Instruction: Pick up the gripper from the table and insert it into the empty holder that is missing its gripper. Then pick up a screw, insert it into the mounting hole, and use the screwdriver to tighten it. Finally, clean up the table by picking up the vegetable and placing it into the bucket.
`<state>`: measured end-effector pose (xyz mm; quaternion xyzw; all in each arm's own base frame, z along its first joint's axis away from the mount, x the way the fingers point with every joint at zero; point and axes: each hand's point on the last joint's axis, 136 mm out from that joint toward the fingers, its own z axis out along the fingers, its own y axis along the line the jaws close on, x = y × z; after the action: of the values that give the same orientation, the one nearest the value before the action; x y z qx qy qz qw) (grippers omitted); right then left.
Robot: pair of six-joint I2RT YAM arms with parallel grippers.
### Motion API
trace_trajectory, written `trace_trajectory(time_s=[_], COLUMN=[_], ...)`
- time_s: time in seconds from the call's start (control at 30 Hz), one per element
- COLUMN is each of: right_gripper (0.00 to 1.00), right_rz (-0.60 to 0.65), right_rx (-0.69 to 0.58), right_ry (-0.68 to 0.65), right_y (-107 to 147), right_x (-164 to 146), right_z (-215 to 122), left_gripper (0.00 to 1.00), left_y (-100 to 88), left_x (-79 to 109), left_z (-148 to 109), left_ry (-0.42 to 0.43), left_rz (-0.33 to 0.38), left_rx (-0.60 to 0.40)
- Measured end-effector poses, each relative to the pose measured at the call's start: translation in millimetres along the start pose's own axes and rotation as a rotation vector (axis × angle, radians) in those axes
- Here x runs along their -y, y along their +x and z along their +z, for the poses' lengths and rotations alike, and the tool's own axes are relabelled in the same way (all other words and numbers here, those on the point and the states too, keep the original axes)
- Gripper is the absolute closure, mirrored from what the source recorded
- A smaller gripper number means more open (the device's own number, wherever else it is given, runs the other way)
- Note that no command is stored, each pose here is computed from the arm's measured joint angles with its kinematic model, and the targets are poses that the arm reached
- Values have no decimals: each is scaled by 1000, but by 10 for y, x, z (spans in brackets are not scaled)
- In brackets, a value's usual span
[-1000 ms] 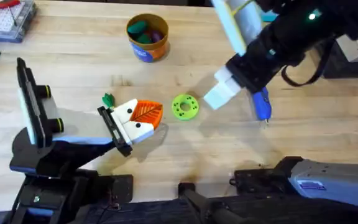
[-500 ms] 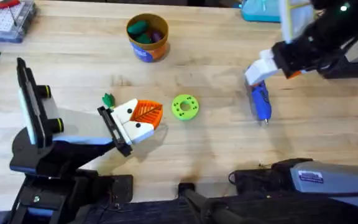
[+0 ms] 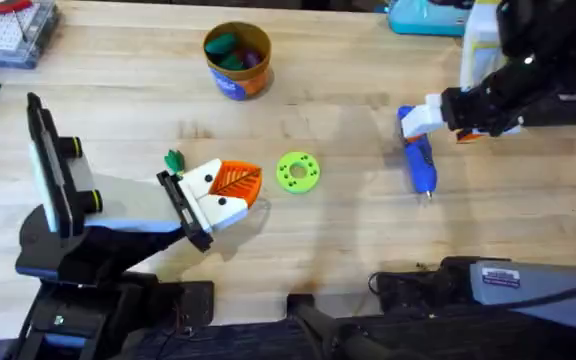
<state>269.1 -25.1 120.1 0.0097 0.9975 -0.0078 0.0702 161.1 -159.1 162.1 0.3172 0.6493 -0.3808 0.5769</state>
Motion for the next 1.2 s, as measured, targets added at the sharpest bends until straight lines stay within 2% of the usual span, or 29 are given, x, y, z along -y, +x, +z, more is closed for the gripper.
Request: trace_trajectory(time_s=[0.17, 0.33, 0.43, 0.83, 0.9, 0.93, 1.1, 1.2], right_gripper=[13, 13, 13, 34, 87, 143, 575, 906], right_rz=[-49, -81, -85, -58, -59, -62, -66, -69], right_rx=[16, -25, -15, -88, -86, -83, -72, -66], right_ry=[-16, -20, -19, -21, -18, -16, -16, -20], right_y=[-154, -230, -367, -313, -319, -324, -352, -367], right_x=[-19, -15, 1, 104, 110, 115, 115, 109], right_z=[179, 433, 631, 905, 906, 906, 908, 910], left_gripper=[997, 997, 997, 997, 997, 997, 997, 997], left_y=[3, 3, 3, 3, 3, 3, 3, 3], left_x=[0, 0, 0, 0, 0, 0, 0, 0], left_z=[0, 0, 0, 0, 0, 0, 0, 0], left_ry=[0, 0, 0, 0, 0, 0, 0, 0], left_rz=[-1, -1, -1, -1, -1, -1, -1, -1], left_rx=[-1, -1, -1, -1, -1, -1, -1, -1])
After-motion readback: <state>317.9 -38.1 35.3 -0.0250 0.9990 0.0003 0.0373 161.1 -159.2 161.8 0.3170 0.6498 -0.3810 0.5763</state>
